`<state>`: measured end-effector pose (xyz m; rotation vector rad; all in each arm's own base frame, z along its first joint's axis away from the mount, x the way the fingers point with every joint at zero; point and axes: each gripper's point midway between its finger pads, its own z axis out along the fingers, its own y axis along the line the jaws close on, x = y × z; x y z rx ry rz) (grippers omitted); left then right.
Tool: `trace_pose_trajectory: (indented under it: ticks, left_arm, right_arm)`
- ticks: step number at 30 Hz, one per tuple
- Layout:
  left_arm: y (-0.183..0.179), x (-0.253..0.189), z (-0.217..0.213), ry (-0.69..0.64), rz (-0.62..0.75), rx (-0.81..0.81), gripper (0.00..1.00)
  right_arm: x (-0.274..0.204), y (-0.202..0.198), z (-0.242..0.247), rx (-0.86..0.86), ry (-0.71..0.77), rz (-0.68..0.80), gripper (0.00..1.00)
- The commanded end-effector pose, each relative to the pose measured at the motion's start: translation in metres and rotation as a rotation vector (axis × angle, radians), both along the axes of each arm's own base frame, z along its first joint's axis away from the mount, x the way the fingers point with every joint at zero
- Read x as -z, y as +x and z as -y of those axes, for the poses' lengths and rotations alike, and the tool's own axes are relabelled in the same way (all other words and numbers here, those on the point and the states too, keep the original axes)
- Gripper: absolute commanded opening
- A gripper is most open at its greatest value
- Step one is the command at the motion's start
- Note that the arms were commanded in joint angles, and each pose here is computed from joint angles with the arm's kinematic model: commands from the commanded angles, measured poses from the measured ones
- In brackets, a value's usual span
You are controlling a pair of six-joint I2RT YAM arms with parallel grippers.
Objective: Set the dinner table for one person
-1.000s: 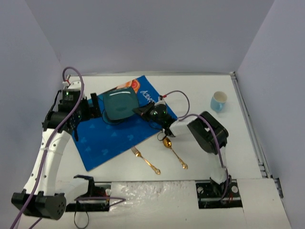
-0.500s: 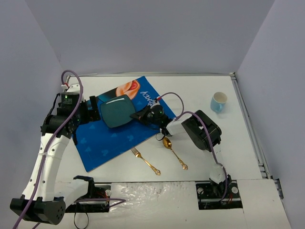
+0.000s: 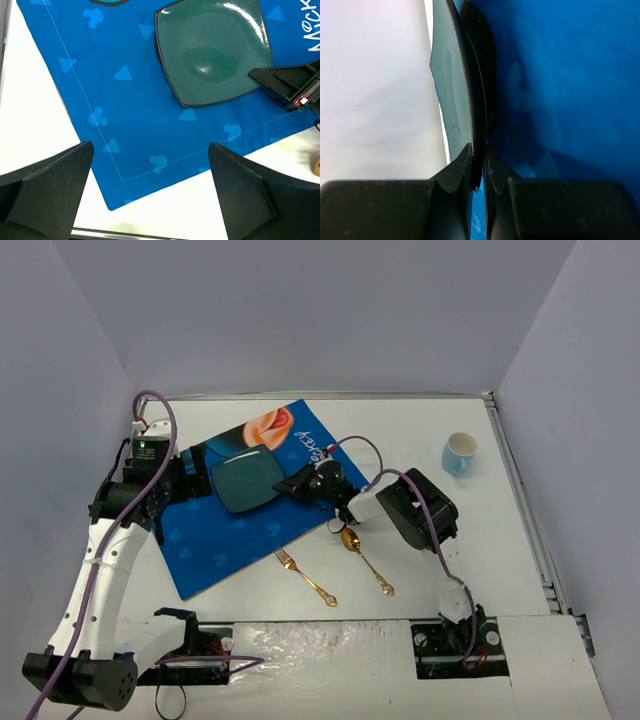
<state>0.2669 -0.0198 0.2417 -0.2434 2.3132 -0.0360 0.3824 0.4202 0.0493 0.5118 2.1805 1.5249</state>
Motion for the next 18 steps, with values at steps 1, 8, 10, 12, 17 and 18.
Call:
trace_pose_trajectory:
  ticks: [1, 8, 10, 12, 17, 18]
  left_arm:
    - [0.005, -0.015, -0.003, 0.008, 0.064, -0.008, 0.97]
    - [0.006, -0.013, -0.002, 0.006, 0.06, -0.003, 0.97]
    - [0.006, -0.012, -0.002, 0.005, 0.059, -0.002, 0.97]
    - [0.006, -0.012, -0.002, 0.005, 0.06, -0.001, 0.97]
    - [0.005, -0.012, -0.003, 0.011, 0.06, -0.002, 0.97]
    - [0.005, -0.012, -0.003, 0.011, 0.06, -0.001, 0.97]
  right_arm:
    - [-0.109, 0.013, -0.018, -0.053, 0.234, 0.254, 0.0]
    - [-0.098, 0.014, -0.016, -0.06, 0.22, 0.25, 0.0]
    - [-0.095, 0.015, -0.015, -0.061, 0.213, 0.249, 0.0]
    - [-0.091, 0.014, -0.016, -0.068, 0.203, 0.243, 0.0]
    - [-0.073, 0.012, -0.017, -0.09, 0.175, 0.215, 0.0]
    - [-0.069, 0.012, -0.017, -0.091, 0.17, 0.21, 0.0]
